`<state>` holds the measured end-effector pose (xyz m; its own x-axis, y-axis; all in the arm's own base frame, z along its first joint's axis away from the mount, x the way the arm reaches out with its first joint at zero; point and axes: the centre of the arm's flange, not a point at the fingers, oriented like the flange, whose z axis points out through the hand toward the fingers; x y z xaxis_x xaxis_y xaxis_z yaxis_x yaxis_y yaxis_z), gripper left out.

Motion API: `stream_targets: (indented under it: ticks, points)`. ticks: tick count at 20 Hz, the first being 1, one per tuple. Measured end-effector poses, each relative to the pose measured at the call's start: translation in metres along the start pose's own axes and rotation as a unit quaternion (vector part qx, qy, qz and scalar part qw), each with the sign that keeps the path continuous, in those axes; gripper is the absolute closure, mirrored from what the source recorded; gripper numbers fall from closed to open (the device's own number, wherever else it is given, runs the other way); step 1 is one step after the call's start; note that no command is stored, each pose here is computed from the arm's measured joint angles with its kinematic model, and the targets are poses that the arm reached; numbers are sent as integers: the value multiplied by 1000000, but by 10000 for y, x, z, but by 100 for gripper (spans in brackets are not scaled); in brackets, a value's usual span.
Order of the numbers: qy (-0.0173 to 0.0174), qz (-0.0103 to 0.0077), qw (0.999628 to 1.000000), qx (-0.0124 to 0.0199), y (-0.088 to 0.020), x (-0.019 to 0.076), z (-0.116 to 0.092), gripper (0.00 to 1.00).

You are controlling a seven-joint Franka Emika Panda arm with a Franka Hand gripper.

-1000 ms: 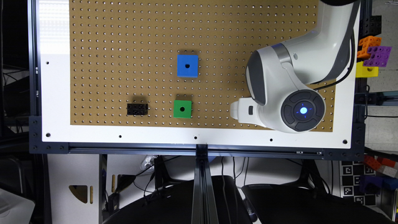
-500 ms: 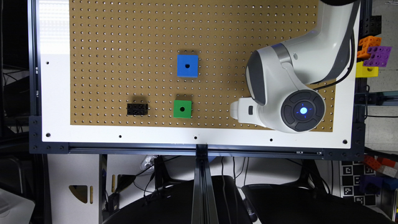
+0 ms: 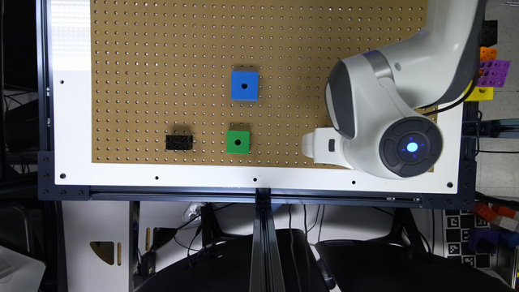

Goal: Pick up pink block.

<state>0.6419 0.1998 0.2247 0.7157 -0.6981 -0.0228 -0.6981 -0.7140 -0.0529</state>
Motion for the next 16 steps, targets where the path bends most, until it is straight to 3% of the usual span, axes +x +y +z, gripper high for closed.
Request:
stream_targets:
  ticks: [10, 13, 16]
  points:
    - [4011, -1776, 999989, -1375, -11, -12, -431, 100]
    - [6288, -2282, 999978, 242, -14, -17, -564, 100]
    - [7159, -2795, 999970, -1135, -8, -28, -704, 100]
